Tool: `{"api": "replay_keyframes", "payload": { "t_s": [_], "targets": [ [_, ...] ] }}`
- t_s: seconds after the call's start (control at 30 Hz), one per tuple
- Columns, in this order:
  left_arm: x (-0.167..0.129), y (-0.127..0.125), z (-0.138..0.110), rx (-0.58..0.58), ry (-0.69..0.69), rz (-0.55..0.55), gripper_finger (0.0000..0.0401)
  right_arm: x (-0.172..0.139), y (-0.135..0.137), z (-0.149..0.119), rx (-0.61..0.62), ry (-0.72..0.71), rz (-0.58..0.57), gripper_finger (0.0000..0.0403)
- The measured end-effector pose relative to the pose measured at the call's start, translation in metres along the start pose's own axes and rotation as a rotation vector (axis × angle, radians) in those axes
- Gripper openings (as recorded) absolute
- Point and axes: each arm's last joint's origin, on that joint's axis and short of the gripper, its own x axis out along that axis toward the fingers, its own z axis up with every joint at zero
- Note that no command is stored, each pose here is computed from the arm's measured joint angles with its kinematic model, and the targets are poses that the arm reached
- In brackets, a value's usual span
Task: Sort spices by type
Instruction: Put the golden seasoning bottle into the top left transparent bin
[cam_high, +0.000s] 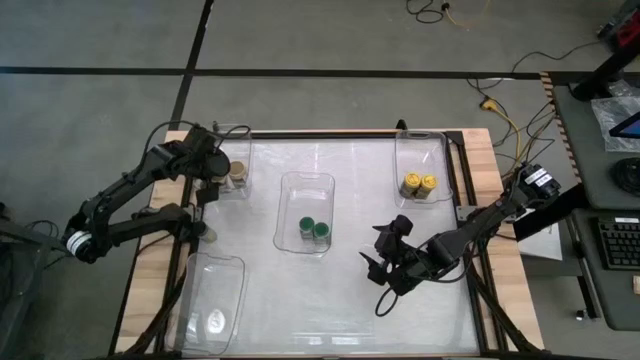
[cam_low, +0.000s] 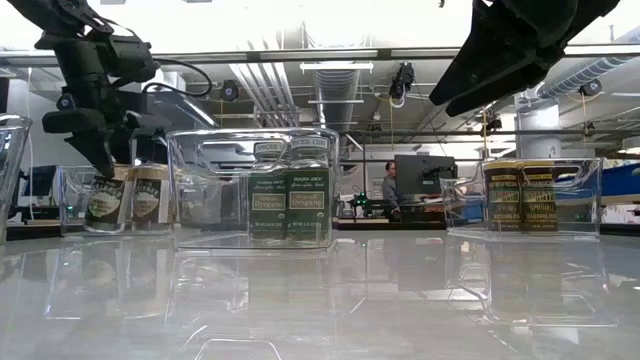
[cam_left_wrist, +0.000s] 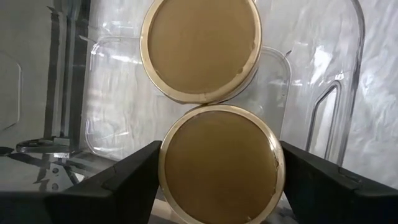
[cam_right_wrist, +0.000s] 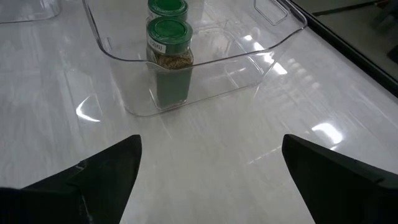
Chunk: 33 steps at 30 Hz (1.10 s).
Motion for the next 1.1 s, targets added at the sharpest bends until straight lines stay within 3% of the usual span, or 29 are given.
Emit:
{"api": "replay_keyframes", "payload": {
  "t_s": [0.3, 0.8, 1.1],
  "targets": [
    [-0.0001, 0.0029, 0.0, 0.008, 0.036, 0.063, 0.03, 0.0, 0.0, 0.0, -0.001, 0.0, 0.0, 0.0379],
    [-0.0002, 0.0027, -0.0002, 0.003, 0.038, 0.062, 0.0306, 0.0, 0.0, 0.0, -0.001, 0.0, 0.0, 0.0379],
    [-0.0017, 0.0036, 0.0006, -0.064, 0.026, 0.072, 0.0307, 0.0, 0.0, -0.0001, 0.001, 0.001, 0.0, 0.0379]
  ]
}}
